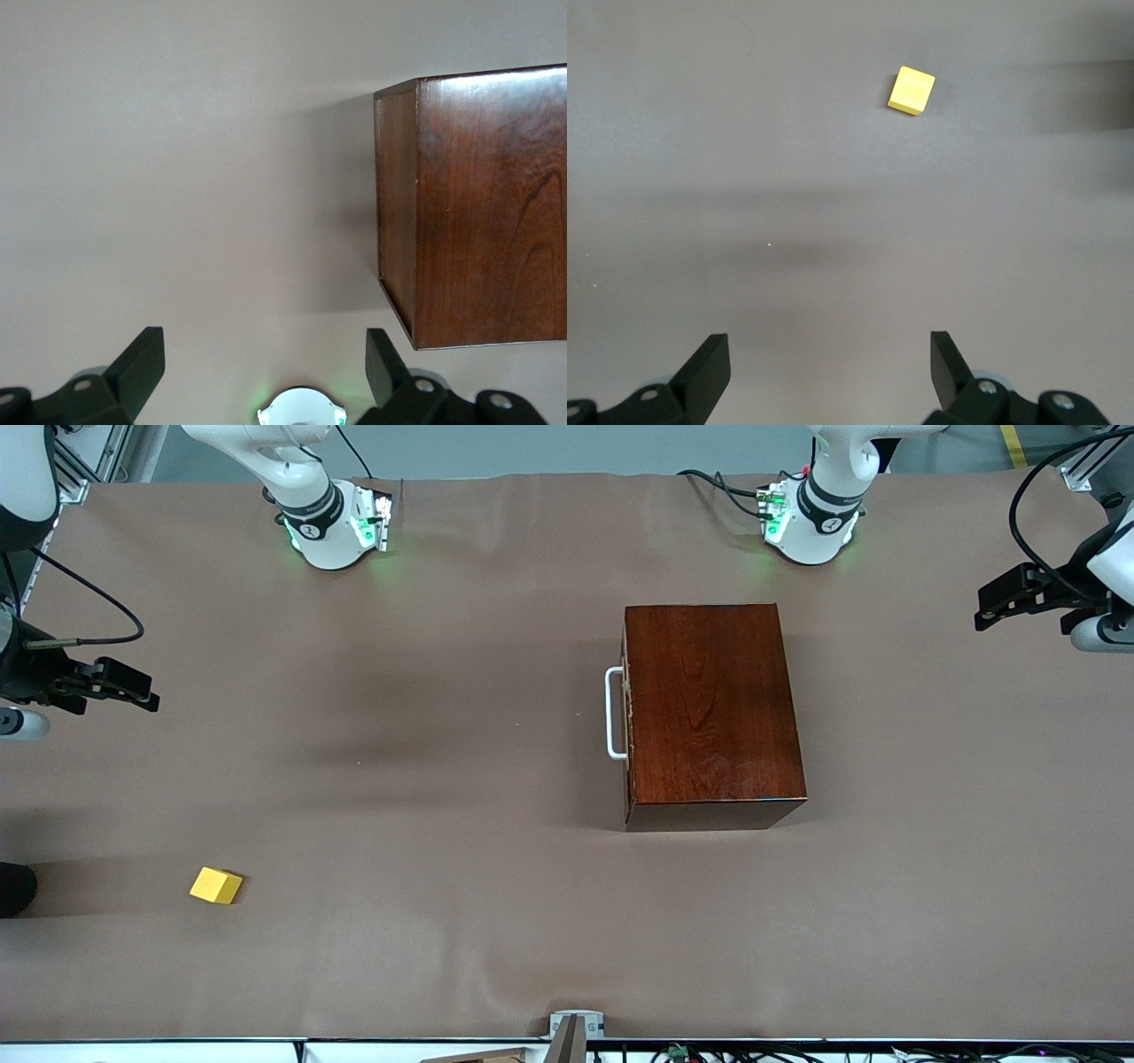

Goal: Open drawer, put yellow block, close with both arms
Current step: 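Move the left gripper from rest toward the wooden cabinet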

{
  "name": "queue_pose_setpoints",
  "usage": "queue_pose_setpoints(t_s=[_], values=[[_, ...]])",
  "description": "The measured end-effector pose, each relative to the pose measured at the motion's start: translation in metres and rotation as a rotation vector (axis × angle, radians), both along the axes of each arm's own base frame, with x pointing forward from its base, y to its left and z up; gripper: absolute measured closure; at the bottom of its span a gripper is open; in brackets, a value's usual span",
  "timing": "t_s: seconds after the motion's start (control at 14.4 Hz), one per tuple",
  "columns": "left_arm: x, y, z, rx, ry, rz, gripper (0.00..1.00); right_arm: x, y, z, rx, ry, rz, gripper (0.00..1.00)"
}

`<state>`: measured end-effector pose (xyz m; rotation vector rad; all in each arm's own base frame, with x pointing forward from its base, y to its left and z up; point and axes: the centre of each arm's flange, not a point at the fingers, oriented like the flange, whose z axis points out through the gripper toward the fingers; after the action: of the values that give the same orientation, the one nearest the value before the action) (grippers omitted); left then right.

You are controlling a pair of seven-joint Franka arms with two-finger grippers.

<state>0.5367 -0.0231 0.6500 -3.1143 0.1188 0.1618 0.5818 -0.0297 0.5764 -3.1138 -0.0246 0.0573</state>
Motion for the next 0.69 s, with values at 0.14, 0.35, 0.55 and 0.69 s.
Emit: queue_pose_setpoints(t_s=[0.14,0.35,0.55,0.69], values=[[0.0,0.003,0.0,0.0,-0.001,0.006,0.0,0.0,0.0,0.0,0.0,0.0,0.0,0.0],[0.001,0.003,0.0,0.0,-0.005,0.006,0.0,0.0,0.0,0.0,0.0,0.0,0.0,0.0],[0.005,-0.001,-0.004,0.0,-0.005,0.007,0.0,0.0,0.0,0.0,0.0,0.0,0.0,0.0],[0.009,-0.011,-0.012,0.001,0.01,0.005,0.0,0.0,0.0,0.0,0.0,-0.001,0.0,0.0]])
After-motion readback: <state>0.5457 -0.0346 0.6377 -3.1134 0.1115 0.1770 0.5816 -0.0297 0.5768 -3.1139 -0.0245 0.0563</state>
